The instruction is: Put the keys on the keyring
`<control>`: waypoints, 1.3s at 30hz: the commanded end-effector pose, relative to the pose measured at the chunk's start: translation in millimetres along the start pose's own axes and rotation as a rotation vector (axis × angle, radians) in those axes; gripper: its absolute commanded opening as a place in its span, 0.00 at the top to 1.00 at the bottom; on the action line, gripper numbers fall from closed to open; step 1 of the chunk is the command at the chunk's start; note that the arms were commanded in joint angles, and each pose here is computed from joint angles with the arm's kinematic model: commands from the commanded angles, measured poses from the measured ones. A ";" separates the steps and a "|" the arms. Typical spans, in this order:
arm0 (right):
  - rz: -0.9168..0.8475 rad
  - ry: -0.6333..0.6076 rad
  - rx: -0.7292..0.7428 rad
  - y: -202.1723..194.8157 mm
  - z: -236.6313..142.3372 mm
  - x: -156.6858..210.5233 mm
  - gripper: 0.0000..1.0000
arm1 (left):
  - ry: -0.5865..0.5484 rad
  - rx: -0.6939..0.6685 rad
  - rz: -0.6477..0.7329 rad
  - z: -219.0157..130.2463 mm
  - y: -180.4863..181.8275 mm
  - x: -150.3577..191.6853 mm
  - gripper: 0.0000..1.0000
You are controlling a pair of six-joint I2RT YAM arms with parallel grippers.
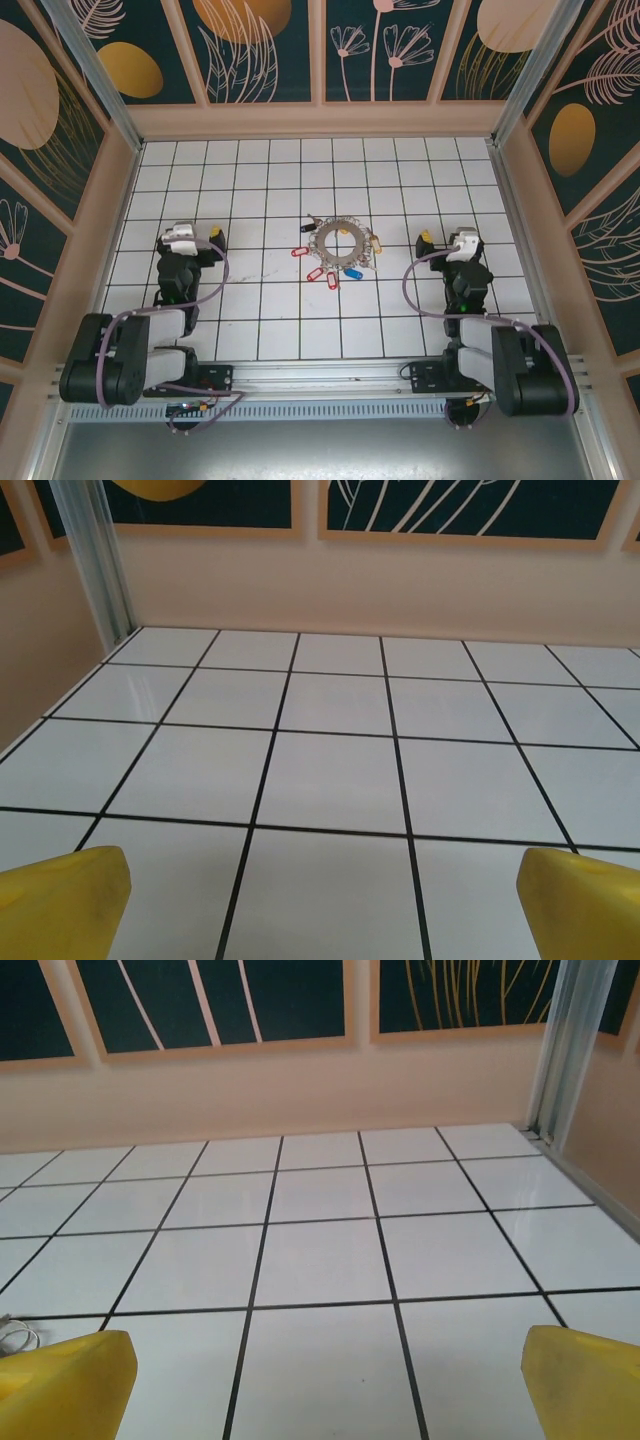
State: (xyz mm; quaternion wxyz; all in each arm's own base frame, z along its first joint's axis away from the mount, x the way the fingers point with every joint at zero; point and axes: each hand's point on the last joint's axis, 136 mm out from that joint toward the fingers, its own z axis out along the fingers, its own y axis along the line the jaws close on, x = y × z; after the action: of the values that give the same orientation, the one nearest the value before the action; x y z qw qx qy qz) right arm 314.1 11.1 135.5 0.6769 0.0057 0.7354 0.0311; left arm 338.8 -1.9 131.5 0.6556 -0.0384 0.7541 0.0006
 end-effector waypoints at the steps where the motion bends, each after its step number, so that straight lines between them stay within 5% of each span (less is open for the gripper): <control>1: 0.024 -0.114 -0.025 1.4 5.5 -27.6 0.01 | -0.116 -0.026 0.019 9.6 3.0 -33.0 0.01; 11: 0.054 -0.094 0.037 -18.8 29.7 -8.8 0.01 | -0.098 -0.036 0.038 24.9 4.4 -13.6 0.01; 16: 0.071 0.048 0.084 -27.3 60.1 7.4 0.01 | -0.075 -0.056 0.027 30.6 8.2 -11.4 0.01; 39: 0.071 0.064 0.093 -29.1 63.8 9.1 0.01 | -0.065 -0.118 -0.011 33.8 21.4 -11.6 0.01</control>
State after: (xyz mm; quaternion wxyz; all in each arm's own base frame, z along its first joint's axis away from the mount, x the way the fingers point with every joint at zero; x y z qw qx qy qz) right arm 373.2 -13.1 112.1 0.6415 0.0540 0.7650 0.0191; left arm 370.7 16.9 132.3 0.6712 -0.0675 0.7371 0.0408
